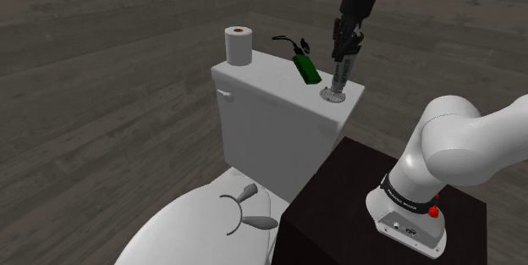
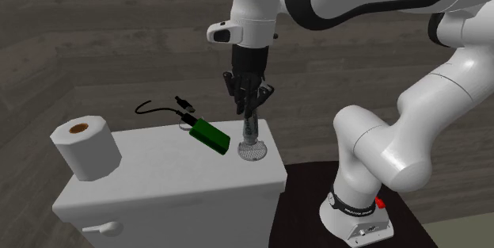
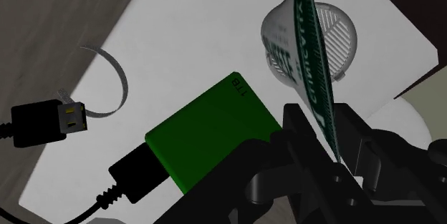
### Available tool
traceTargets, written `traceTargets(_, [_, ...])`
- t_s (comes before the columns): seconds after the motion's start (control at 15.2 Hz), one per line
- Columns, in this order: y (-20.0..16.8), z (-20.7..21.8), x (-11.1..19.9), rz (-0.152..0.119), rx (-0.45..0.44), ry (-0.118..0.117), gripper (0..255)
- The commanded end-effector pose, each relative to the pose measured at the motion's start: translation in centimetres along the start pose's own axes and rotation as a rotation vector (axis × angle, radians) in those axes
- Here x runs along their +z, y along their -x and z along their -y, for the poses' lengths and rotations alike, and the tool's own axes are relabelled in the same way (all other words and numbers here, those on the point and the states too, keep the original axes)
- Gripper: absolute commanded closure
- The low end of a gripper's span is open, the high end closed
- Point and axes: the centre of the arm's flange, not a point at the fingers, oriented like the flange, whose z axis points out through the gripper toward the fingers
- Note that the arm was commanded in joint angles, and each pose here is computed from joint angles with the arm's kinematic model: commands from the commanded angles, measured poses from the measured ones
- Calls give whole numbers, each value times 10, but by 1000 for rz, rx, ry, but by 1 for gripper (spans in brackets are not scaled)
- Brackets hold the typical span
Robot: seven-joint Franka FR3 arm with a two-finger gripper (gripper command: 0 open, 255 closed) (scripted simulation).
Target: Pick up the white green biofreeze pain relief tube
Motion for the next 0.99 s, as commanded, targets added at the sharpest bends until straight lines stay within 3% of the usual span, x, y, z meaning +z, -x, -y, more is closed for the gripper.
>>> traceTargets(0.0, [0,0,-5,1,0,-1,255])
traceTargets(0.92, [-5,-4,-78,1,0,-1,255])
